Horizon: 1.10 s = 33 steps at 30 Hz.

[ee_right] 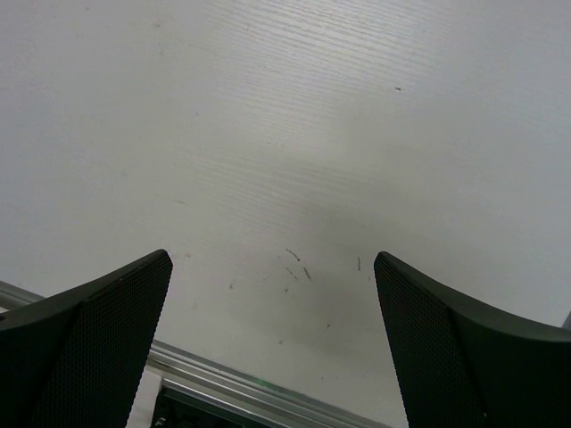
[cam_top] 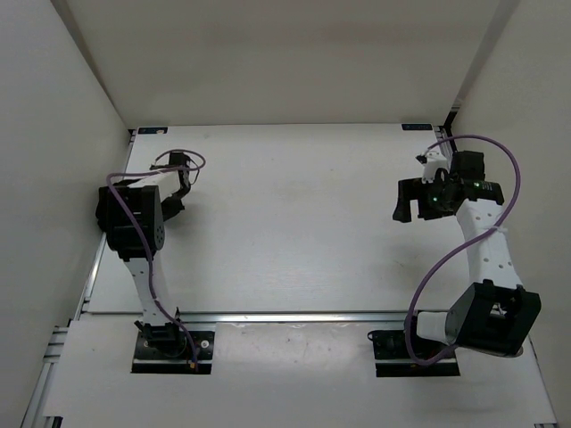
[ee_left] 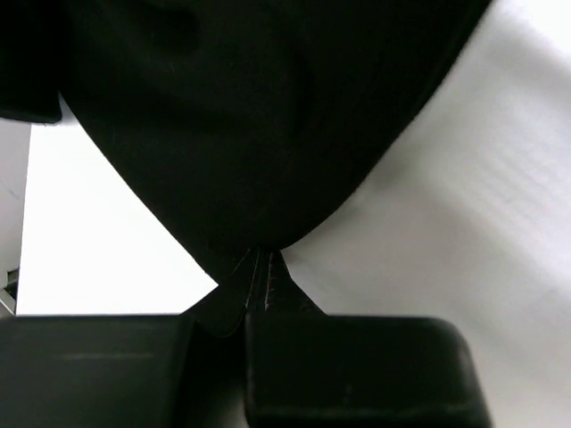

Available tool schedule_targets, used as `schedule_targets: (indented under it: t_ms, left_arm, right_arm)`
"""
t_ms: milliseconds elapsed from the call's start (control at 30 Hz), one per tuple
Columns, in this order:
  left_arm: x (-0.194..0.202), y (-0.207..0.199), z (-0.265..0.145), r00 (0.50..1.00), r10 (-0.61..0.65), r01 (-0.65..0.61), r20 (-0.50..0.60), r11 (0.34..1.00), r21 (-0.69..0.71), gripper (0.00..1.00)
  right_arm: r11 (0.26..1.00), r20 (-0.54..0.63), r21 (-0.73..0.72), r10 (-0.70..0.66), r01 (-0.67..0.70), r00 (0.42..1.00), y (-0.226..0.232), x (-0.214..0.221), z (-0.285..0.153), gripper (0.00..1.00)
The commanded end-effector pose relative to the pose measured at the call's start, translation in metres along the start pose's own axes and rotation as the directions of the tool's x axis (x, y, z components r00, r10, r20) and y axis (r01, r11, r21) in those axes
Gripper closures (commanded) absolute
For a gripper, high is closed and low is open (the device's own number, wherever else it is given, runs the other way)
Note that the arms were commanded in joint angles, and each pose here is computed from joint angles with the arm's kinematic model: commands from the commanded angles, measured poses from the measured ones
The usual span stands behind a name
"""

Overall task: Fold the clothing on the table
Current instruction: Grab the skirt from the pile, then move the skirt to the center of the board, then flatten the skirt out

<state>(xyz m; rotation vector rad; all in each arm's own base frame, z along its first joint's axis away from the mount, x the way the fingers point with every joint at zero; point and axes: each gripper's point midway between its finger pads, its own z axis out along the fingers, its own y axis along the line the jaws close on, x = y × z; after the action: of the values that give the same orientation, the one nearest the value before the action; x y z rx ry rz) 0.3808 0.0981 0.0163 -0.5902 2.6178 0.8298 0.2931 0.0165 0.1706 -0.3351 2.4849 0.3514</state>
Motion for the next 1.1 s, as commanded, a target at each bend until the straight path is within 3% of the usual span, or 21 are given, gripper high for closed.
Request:
schedule_targets:
  t_ms: [0, 100, 200, 367, 433, 533, 633, 700, 767, 833, 900, 967, 1067]
  left_arm:
    - [0.013, -0.001, -0.015, 0.999, 0.003, 0.000, -0.034, 0.996, 0.093, 1.00]
    - [0.021, -0.037, -0.057, 0.992, 0.122, -0.127, 0.037, 0.970, 0.205, 1.00]
    - [0.061, -0.077, -0.101, 0.949, 0.300, -0.316, 0.100, 0.913, 0.257, 1.00]
    - [0.139, -0.144, -0.197, 0.759, 0.607, -0.650, 0.234, 0.696, 0.304, 1.00]
    - [0.178, -0.155, -0.223, 0.672, 0.712, -0.729, 0.203, 0.587, 0.352, 1.00]
    - [0.226, -0.171, -0.269, 0.604, 0.769, -0.739, 0.212, 0.440, 0.511, 1.00]
    - [0.221, -0.163, -0.303, 0.687, 0.683, -0.670, 0.249, 0.462, 0.581, 0.98]
    - [0.192, -0.154, -0.335, 0.763, 0.543, -0.624, 0.350, 0.479, 0.618, 0.76]
    - [0.157, -0.136, -0.358, 0.812, 0.385, -0.582, 0.438, 0.485, 0.652, 0.02]
    - [0.115, -0.104, -0.392, 0.863, 0.145, -0.498, 0.484, 0.410, 0.764, 0.02]
    - [0.080, -0.071, -0.352, 0.930, 0.040, -0.337, 0.366, 0.491, 0.804, 0.01]
    - [0.072, -0.041, -0.321, 0.936, 0.047, -0.304, 0.348, 0.604, 0.736, 0.01]
    - [0.070, -0.022, -0.287, 0.928, 0.097, -0.320, 0.360, 0.702, 0.637, 0.01]
  right_arm:
    - [0.998, 0.035, -0.004, -0.056, 0.056, 0.998, 0.005, -0.009, -0.004, 0.00]
    - [0.996, 0.025, -0.023, -0.088, 0.089, 0.996, 0.016, 0.000, 0.002, 0.01]
    - [0.993, 0.030, -0.041, -0.106, 0.108, 0.994, 0.025, 0.006, 0.007, 0.01]
    - [0.989, 0.054, -0.089, -0.115, 0.119, 0.992, 0.037, 0.006, 0.006, 0.01]
    - [0.985, 0.034, -0.107, -0.136, 0.139, 0.990, 0.042, 0.013, 0.012, 0.01]
    - [0.974, 0.033, -0.116, -0.190, 0.192, 0.981, 0.046, 0.019, 0.018, 0.01]
    - [0.971, 0.022, -0.087, -0.220, 0.222, 0.975, 0.044, 0.023, 0.026, 0.01]
    - [0.972, 0.009, -0.095, -0.215, 0.215, 0.977, 0.042, 0.026, 0.030, 0.01]
    - [0.975, -0.002, -0.114, -0.193, 0.192, 0.981, 0.043, 0.029, 0.034, 0.00]
    - [0.969, 0.003, -0.173, -0.177, 0.175, 0.984, 0.055, 0.028, 0.037, 0.01]
    - [0.962, -0.030, -0.241, -0.142, 0.131, 0.989, 0.066, 0.029, 0.043, 0.00]
    - [0.943, -0.024, -0.320, -0.109, 0.096, 0.994, 0.076, 0.024, 0.044, 0.00]
    - [0.926, -0.020, -0.376, -0.039, 0.029, 0.999, 0.082, 0.011, 0.052, 0.00]
